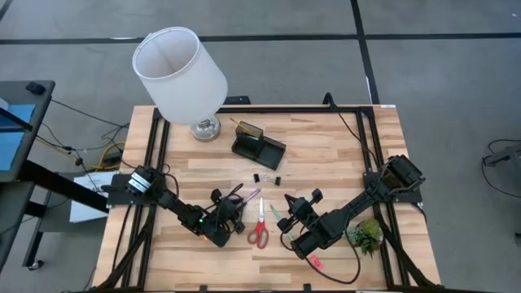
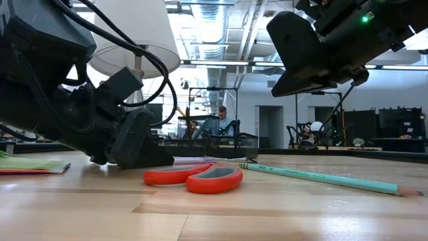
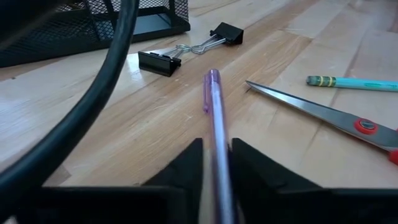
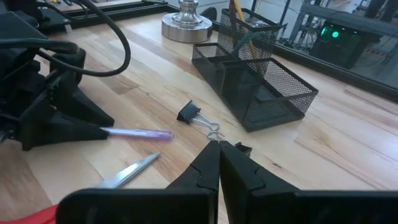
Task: Pick and place office supplies into organizer
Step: Put the purple pen into the black desk organizer
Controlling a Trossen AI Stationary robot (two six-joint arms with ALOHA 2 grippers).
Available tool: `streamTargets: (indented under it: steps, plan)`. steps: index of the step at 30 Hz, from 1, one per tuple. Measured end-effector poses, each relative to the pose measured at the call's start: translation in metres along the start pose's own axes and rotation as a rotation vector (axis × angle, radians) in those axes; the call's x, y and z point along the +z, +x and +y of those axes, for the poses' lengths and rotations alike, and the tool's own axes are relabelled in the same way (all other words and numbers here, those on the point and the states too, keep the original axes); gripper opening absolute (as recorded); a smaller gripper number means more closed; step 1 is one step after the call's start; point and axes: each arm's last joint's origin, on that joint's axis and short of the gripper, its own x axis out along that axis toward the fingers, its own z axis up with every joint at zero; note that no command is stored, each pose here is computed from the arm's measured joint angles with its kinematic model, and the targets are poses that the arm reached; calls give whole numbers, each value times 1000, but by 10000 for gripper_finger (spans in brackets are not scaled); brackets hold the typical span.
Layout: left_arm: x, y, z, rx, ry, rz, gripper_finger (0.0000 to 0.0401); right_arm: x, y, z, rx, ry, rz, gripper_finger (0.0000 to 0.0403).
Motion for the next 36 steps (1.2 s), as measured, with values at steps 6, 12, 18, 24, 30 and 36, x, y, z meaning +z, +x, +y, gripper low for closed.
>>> streamTargets:
  steps: [6, 12, 18, 24, 30, 36]
  plan:
    - [0, 0, 0, 3, -3, -6, 22, 0, 0, 0, 2, 5, -1, 3]
    - [2, 0, -3, 8, 17, -17, 24, 0, 0, 0, 2, 6, -1, 3]
    - [16, -5, -11, -16, 120, -29, 23, 0, 0, 0, 2, 5, -2, 3]
    - [39, -13, -9, -43, 244, -13, 23, 0, 0, 0, 2, 5, -3, 3]
    - [80, -26, 2, -71, 398, -2, 23, 0, 0, 0, 1, 4, -3, 3]
    - [138, -27, 37, -105, 589, 55, 23, 1, 2, 0, -4, 13, -7, 3]
